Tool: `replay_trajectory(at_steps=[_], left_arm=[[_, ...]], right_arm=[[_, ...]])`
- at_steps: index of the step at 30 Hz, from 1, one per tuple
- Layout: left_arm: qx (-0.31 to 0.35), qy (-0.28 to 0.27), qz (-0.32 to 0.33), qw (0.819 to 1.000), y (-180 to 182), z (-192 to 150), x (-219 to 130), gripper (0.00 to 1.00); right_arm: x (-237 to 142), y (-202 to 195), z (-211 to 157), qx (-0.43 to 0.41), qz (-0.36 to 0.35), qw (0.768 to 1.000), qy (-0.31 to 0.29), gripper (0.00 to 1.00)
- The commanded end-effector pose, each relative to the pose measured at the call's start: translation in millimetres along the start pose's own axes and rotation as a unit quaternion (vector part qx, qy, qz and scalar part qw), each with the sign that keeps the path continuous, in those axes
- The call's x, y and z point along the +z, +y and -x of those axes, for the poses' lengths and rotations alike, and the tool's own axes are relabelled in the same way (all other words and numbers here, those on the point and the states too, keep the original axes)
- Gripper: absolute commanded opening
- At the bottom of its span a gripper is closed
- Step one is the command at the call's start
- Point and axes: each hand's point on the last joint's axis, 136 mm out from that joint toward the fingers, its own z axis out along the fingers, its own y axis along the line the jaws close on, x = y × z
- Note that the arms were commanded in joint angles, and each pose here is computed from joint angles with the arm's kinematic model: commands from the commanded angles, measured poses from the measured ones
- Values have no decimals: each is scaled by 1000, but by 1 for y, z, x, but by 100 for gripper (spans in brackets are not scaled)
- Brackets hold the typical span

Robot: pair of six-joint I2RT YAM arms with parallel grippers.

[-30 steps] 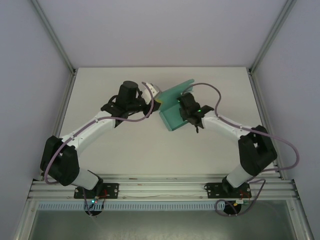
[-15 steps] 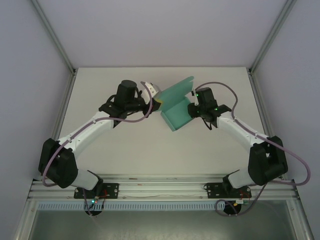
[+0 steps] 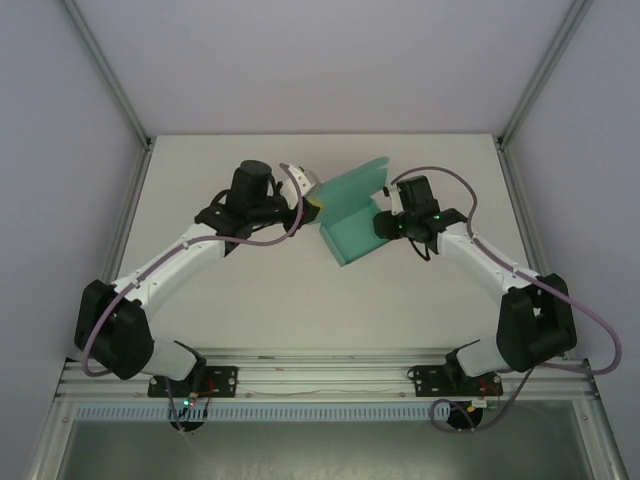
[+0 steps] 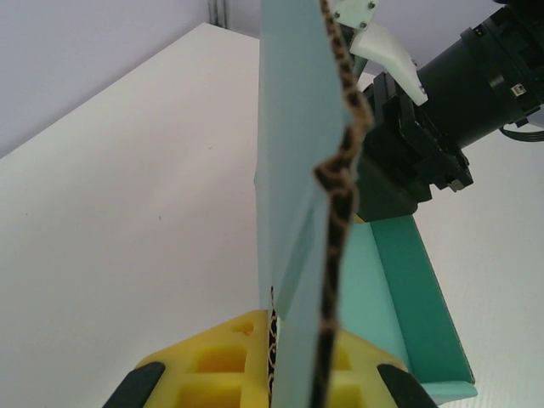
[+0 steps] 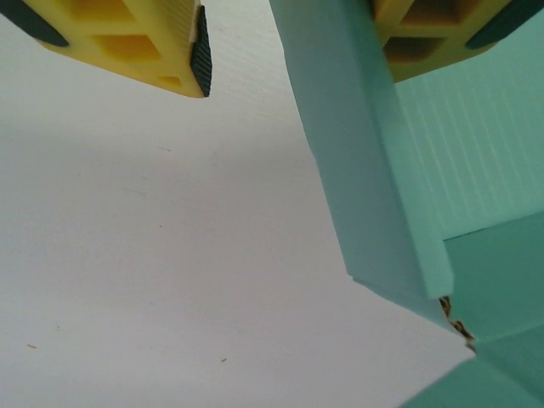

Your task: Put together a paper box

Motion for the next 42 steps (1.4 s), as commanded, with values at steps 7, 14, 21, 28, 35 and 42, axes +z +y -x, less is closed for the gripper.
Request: replay_trajectory(at_steps=[7,14,21,28,35,42], left_arm=[[28,-40,-12,999,-9,30,-17,0],[33,-44,-14,998,-14,34,-19,0],[24,-44,-5,999,-9,31,-15,0],[26,-44,1,999,-7,33,-15,0],[25,-33,8,999,-3,28,-12,0],[23,-22,10,999,-1,19,-9,0]], right_arm=[[-8,2,7,-14,10,1000,-3,37],[-10,-26,14,4,-80,997,-6,12],[6,-66,-17,-59,-220,972,63,0],[15,-79,-18,-126,-315,936,92,2],[22,-75,-14,-118,-321,936,86,8],[22,-32,-4,-70,-184,980,41,35]])
